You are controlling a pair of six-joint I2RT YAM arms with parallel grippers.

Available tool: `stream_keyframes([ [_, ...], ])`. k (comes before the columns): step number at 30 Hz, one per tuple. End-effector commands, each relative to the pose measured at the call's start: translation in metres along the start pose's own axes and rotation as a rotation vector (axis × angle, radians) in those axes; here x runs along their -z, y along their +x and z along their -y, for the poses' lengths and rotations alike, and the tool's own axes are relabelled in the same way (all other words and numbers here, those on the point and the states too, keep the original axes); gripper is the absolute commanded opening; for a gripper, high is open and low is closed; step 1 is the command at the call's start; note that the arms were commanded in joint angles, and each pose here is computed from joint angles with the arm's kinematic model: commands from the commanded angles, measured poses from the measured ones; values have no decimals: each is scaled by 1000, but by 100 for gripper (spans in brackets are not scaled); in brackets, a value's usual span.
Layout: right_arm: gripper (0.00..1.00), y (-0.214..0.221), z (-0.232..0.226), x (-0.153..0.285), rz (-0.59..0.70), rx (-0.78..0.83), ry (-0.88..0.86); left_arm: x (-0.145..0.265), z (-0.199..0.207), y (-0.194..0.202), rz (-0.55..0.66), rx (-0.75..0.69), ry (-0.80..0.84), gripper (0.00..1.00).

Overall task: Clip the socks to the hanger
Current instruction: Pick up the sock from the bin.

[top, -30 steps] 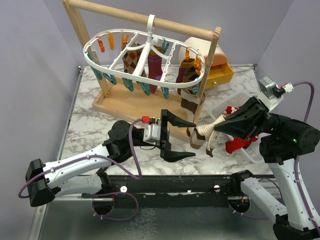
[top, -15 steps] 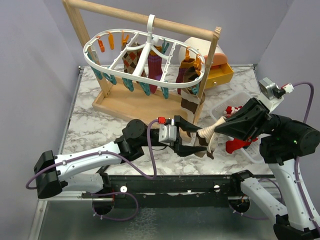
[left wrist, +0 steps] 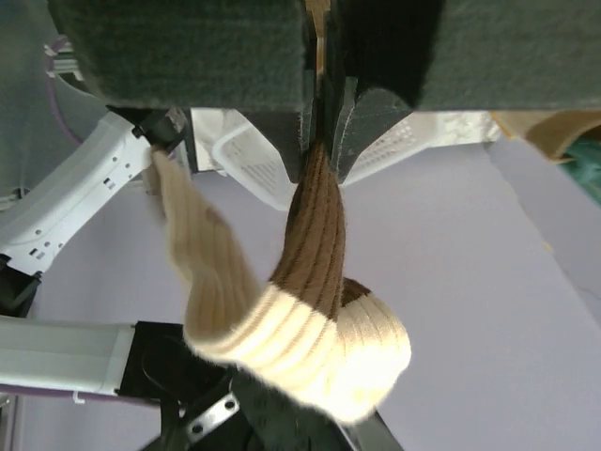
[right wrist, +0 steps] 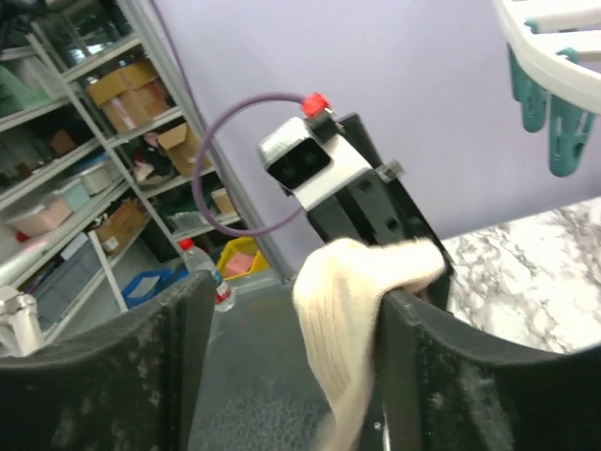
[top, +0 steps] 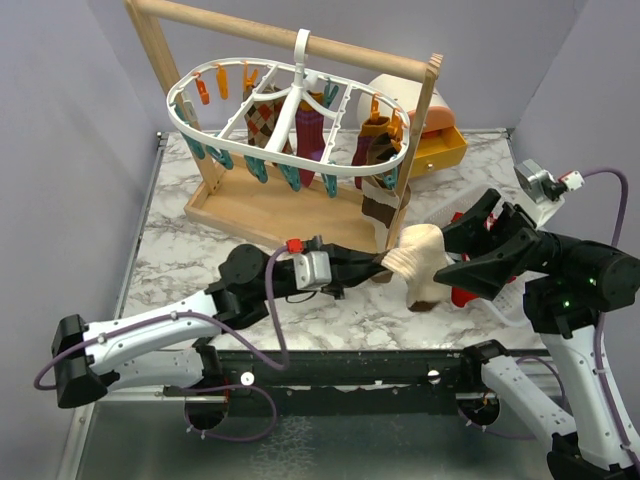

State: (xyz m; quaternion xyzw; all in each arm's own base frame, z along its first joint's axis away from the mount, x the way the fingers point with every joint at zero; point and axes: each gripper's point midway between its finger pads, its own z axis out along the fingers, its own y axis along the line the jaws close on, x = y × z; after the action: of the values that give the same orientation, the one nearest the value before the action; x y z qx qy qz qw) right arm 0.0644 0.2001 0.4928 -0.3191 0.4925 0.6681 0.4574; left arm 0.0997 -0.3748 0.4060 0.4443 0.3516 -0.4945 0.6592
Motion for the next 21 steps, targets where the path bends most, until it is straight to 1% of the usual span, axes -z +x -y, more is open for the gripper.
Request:
stream_keyframes([
  [1, 76, 3, 10, 0, -25, -1, 57, 24, -15, -27, -5, -116, -93, 0],
  [2, 80, 3, 13, 0, -27, 4, 68, 29, -16, -29, -20, -133, -100, 0],
  [3, 82, 4, 16, 0, -31, 6, 79, 33, -17, -29, -46, -151, -103, 0],
  [6, 83, 8, 28, 1, -45, 11, 110, 47, -16, -19, -150, -228, -84, 0],
  [8, 83, 14, 37, 3, -49, 8, 132, 55, -11, -8, -230, -294, -31, 0],
  [11, 84, 24, 52, 7, -33, -19, 168, 67, 2, 5, -304, -429, 87, 0],
  [14, 83, 32, 62, 9, -11, -57, 186, 78, 9, 9, -315, -627, 177, 0],
  [18, 83, 38, 69, 10, 2, -121, 179, 84, 7, 14, -319, -850, 216, 0],
  [21, 83, 37, 74, 8, 9, -158, 179, 82, 6, 22, -335, -999, 253, 0],
])
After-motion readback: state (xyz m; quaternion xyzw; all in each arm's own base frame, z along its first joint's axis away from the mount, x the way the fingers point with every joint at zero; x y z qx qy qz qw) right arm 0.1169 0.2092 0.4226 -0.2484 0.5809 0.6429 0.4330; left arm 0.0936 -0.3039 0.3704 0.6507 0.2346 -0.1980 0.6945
